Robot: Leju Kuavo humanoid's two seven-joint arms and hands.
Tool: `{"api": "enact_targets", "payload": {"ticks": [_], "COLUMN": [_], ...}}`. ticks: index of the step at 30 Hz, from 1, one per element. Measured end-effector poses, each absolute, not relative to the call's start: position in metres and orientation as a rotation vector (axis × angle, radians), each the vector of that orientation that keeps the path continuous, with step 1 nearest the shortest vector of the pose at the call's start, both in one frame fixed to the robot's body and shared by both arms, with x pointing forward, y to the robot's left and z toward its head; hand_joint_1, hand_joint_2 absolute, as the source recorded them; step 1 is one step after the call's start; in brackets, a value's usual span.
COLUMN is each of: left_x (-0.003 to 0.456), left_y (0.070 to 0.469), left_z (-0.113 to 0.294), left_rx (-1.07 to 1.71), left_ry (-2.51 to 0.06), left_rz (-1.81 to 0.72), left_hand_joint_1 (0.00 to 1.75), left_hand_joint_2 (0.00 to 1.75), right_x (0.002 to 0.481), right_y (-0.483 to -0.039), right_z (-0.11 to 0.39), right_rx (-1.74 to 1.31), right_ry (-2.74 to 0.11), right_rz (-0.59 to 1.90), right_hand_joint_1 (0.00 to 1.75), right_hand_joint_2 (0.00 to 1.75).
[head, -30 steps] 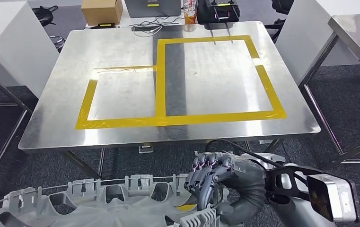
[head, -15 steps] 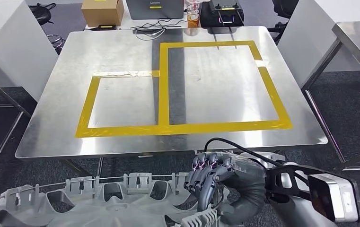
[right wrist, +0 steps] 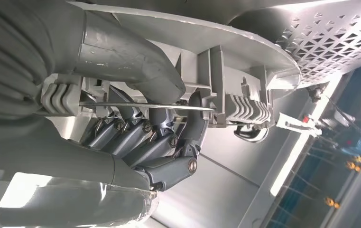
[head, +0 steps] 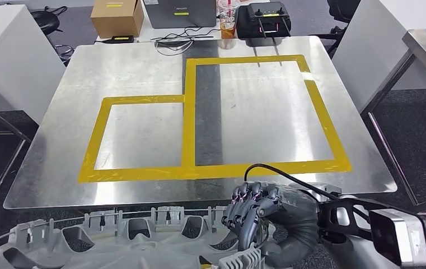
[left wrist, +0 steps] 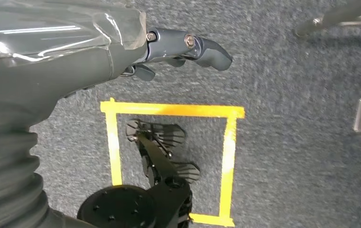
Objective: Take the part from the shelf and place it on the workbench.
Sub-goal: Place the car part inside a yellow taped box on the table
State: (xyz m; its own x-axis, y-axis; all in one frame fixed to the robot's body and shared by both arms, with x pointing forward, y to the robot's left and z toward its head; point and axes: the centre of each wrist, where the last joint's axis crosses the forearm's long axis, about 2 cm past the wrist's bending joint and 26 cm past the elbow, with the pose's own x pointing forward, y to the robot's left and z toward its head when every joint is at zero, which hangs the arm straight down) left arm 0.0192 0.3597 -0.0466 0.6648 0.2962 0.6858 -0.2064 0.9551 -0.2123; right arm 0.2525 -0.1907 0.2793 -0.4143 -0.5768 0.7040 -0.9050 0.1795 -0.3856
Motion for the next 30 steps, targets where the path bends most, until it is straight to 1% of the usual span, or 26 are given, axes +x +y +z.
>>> {"api": "enact_targets", "payload": {"ticks": [11, 14, 16, 19, 23, 26, 30], "left_x": [0.019, 0.019, 0.019, 0.02, 0.019, 0.018, 0.015], "left_y": [0.362, 0.363, 0.363, 0.361, 0.36, 0.359, 0.359], "left_z": [-0.046, -0.046, -0.046, -0.046, -0.047, -0.047, -0.047], "left_rx": [-0.09, -0.084, -0.081, -0.085, -0.091, -0.085, -0.082], "left_ry": [-0.794, -0.796, -0.804, -0.816, -0.818, -0.824, -0.823], "left_rz": [0.284, 0.287, 0.296, 0.311, 0.316, 0.331, 0.343], "left_hand_joint_1": [0.0, 0.0, 0.0, 0.0, 0.0, 0.0, 0.0], "left_hand_joint_2": [1.75, 1.75, 1.75, 1.75, 1.75, 1.75, 1.75], "right_x": [0.253, 0.253, 0.255, 0.258, 0.271, 0.285, 0.299], "right_y": [-0.19, -0.19, -0.19, -0.192, -0.205, -0.219, -0.235], "right_z": [0.279, 0.28, 0.282, 0.284, 0.277, 0.276, 0.287], "right_rx": [1.354, 1.293, 1.165, 0.882, 0.564, 0.357, -0.005], "right_ry": [-2.064, -2.079, -2.121, -2.197, -2.259, -2.263, -2.21], "right_rz": [1.132, 1.156, 1.205, 1.287, 1.347, 1.376, 1.409], "right_hand_joint_1": [1.69, 1.69, 1.69, 1.69, 1.69, 1.69, 1.69], "right_hand_joint_2": [1.75, 1.75, 1.75, 1.75, 1.75, 1.75, 1.75]}}
